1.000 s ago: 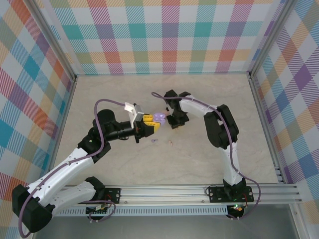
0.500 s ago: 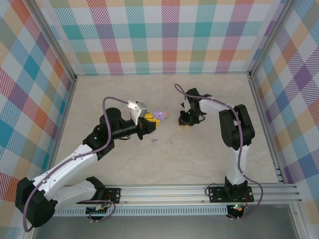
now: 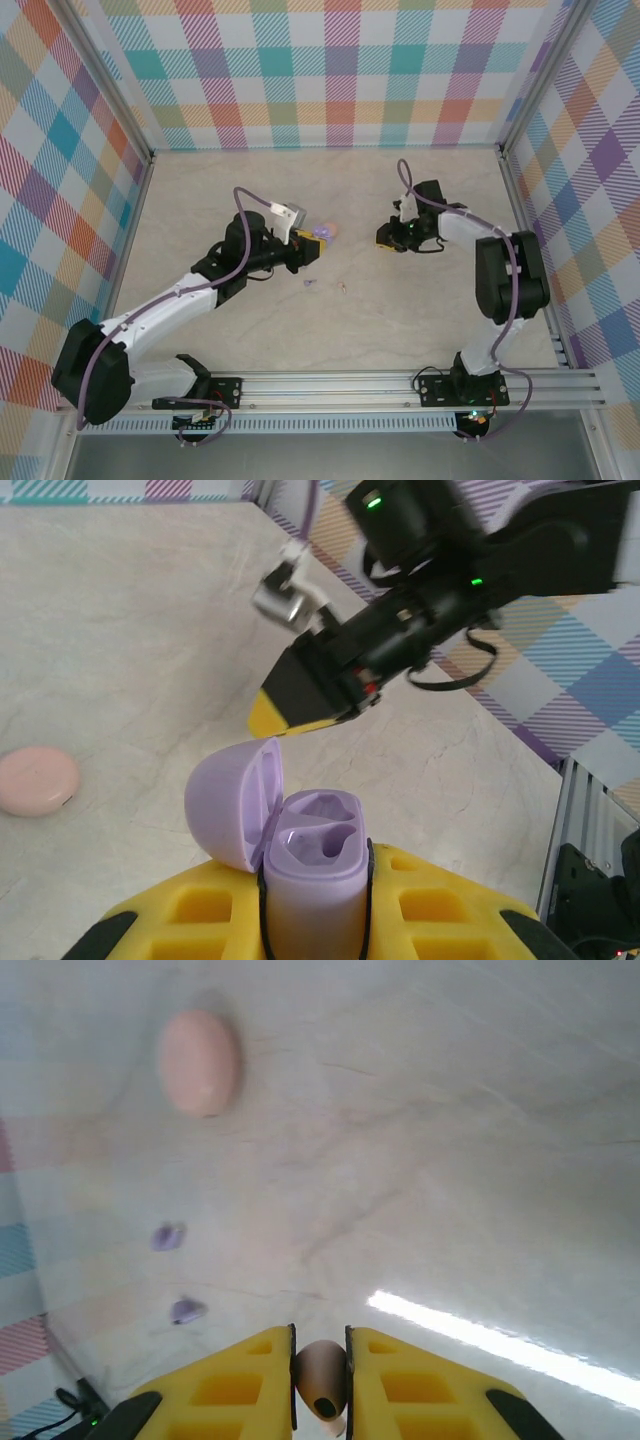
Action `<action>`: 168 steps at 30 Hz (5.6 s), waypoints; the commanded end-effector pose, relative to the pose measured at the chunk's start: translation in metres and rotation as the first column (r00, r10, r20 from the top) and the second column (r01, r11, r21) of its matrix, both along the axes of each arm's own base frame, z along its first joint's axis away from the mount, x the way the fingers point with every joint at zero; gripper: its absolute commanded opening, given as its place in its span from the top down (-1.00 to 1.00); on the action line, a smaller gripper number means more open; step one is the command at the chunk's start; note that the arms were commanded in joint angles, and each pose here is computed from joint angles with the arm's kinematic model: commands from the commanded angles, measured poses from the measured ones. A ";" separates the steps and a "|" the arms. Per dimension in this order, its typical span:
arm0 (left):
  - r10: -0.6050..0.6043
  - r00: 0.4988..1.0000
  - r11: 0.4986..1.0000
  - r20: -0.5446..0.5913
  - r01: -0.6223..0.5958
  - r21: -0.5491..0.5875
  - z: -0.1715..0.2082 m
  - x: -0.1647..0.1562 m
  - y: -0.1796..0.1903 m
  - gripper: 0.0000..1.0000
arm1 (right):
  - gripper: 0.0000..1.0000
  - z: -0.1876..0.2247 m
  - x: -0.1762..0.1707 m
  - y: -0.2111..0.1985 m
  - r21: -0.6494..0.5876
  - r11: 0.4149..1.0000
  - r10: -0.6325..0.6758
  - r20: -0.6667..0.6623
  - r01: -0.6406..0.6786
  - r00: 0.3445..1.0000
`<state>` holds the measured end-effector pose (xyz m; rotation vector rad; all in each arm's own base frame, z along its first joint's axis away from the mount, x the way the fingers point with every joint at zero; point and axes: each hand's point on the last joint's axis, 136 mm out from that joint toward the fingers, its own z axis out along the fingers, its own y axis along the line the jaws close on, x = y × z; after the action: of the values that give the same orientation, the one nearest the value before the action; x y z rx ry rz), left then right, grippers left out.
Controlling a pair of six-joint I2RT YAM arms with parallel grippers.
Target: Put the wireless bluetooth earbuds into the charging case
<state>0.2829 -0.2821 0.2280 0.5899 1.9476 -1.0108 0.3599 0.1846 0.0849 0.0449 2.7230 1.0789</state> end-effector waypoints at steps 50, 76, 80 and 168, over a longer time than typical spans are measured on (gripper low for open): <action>-0.212 0.918 0.917 0.334 0.305 -0.256 0.111 -0.061 -0.037 0.76 | 0.59 0.280 -0.124 0.081 0.284 0.913 -0.024 0.751 -0.291 0.660; -0.187 0.919 0.906 0.348 0.298 -0.300 0.122 -0.062 -0.038 0.76 | 0.58 0.273 -0.123 0.089 0.272 0.914 0.000 0.741 -0.300 0.671; -0.180 0.917 0.906 0.357 0.296 -0.302 0.123 -0.062 -0.036 0.76 | 0.58 0.271 -0.122 0.090 0.270 0.915 0.002 0.739 -0.299 0.674; 0.067 0.932 0.998 0.357 -0.058 -0.037 0.092 -0.045 0.021 0.79 | 0.61 0.015 -0.051 0.040 -0.341 0.939 0.036 0.239 0.049 0.970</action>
<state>0.2436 -0.2659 0.3036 0.6578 1.6534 -0.8371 0.3098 0.2192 0.1196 -0.0866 2.5955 0.5352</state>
